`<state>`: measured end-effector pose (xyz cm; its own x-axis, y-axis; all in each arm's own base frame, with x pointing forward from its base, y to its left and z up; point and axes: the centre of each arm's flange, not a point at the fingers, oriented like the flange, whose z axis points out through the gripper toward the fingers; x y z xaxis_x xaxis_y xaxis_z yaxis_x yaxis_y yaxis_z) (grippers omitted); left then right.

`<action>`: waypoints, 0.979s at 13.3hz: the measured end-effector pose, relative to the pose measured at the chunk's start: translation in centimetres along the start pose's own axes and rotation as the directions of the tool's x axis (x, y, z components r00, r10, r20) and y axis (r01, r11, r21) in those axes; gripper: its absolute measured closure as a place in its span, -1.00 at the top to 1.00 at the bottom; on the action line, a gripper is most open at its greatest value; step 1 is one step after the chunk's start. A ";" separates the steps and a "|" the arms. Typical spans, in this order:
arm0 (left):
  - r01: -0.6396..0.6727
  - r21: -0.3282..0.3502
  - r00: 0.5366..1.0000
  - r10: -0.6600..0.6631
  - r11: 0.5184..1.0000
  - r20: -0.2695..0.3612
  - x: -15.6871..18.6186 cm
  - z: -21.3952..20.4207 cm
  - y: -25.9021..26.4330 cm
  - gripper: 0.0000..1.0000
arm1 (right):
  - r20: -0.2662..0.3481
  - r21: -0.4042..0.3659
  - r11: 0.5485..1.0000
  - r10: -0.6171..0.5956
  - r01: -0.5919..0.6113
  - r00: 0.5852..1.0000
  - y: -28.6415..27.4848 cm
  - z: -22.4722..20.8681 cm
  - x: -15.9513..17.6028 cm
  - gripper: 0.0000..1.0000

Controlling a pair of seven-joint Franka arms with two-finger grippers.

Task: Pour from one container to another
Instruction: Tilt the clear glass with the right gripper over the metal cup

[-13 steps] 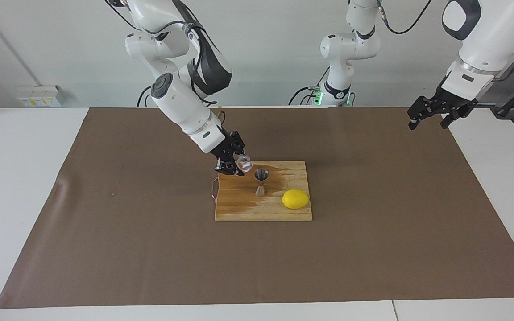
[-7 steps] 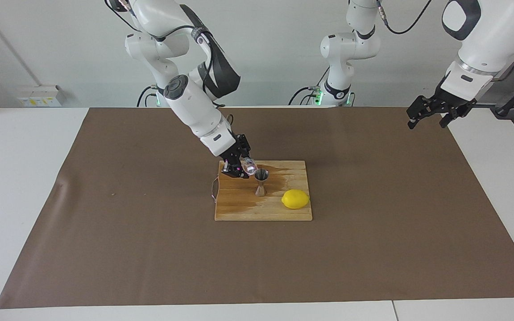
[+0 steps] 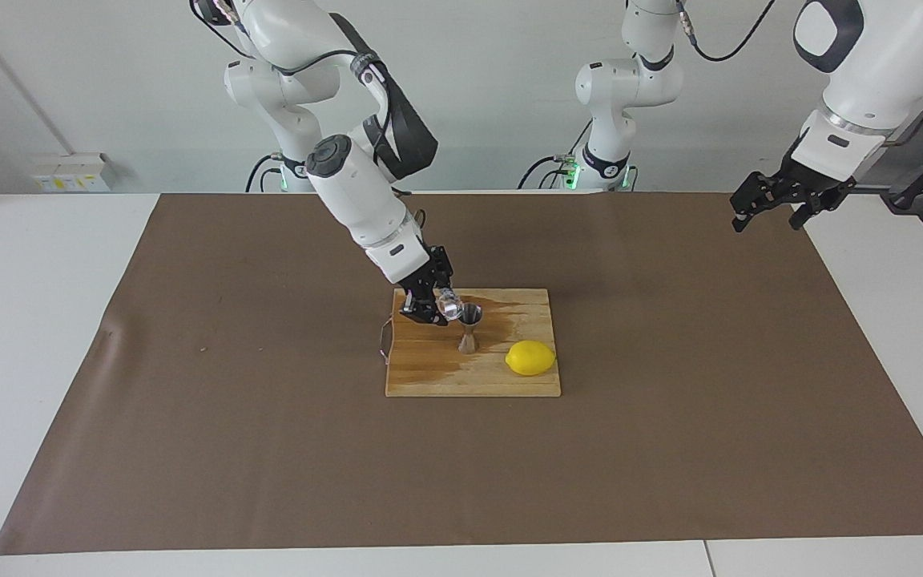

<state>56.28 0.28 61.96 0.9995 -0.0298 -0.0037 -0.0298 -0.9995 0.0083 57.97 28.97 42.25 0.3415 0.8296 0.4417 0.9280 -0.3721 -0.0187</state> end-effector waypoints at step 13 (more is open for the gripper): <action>0.000 0.000 1.000 0.000 1.000 0.000 0.0 0.0 0.0 1.00 | 0.111 -0.026 1.000 0.019 -0.016 0.994 -1.3 -0.5 2.8 -0.03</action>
<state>56.28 0.28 61.96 0.9995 -0.0298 -0.0039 -0.0298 -0.9995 0.0083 57.68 31.56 43.99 0.3737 0.8635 0.3387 0.9181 -0.3964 -0.0026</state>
